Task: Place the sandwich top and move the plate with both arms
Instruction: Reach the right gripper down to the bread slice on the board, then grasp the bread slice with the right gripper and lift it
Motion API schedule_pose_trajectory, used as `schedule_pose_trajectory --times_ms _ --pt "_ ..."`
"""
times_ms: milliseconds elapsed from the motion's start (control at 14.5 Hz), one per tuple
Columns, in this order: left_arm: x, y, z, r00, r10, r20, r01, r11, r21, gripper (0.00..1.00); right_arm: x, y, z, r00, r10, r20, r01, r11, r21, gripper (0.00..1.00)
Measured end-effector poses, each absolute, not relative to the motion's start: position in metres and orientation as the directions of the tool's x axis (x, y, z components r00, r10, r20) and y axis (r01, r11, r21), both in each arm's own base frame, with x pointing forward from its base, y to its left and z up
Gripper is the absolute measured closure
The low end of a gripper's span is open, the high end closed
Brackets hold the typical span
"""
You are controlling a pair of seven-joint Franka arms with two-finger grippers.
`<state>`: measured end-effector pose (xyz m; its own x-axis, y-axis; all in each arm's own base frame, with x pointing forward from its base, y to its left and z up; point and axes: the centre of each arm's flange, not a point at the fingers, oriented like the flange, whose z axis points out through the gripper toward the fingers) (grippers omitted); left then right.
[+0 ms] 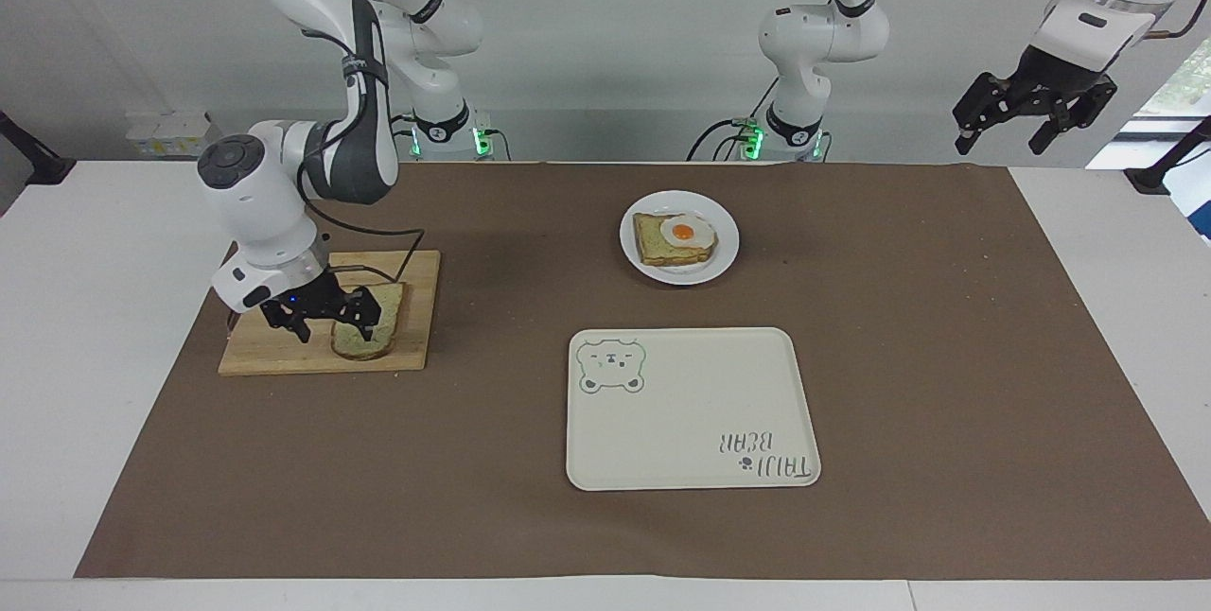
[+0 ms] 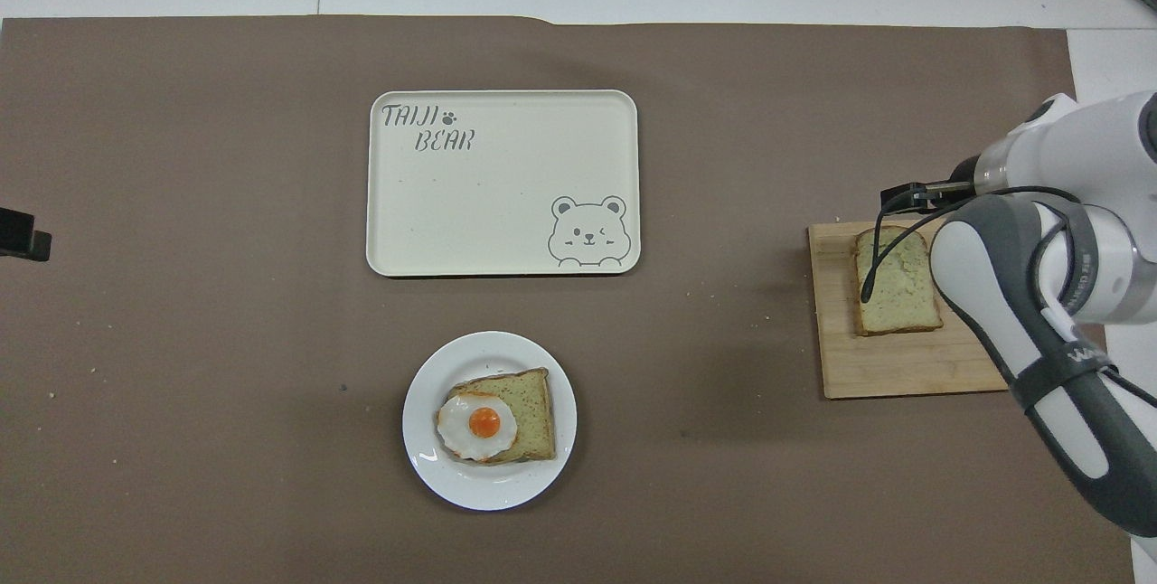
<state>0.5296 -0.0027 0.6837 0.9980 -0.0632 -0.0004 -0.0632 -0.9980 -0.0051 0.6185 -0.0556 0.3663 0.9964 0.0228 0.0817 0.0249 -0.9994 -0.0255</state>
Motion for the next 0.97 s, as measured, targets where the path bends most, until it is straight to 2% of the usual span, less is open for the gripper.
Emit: schedule_pose_trajectory --times_ms 346,830,899,969 --pt "0.530 -0.003 0.684 0.998 -0.063 0.000 -0.063 -0.998 -0.005 0.00 0.605 -0.091 0.320 0.998 -0.001 0.070 0.010 -0.987 -0.162 0.00" --pt "0.530 -0.003 0.684 0.998 -0.063 0.000 -0.063 -0.998 -0.005 0.00 0.591 -0.092 0.298 0.999 -0.013 0.032 -0.007 -0.983 -0.182 0.00" --pt "0.530 -0.003 0.684 0.998 -0.063 0.000 -0.063 -0.998 -0.005 0.00 0.590 -0.093 0.298 0.999 -0.013 0.032 -0.007 -0.983 -0.182 0.01" --pt "0.529 -0.003 0.683 0.998 -0.063 -0.004 -0.063 -0.998 -0.005 0.00 0.590 -0.094 0.299 0.999 -0.010 0.036 -0.004 -0.983 -0.181 0.10"
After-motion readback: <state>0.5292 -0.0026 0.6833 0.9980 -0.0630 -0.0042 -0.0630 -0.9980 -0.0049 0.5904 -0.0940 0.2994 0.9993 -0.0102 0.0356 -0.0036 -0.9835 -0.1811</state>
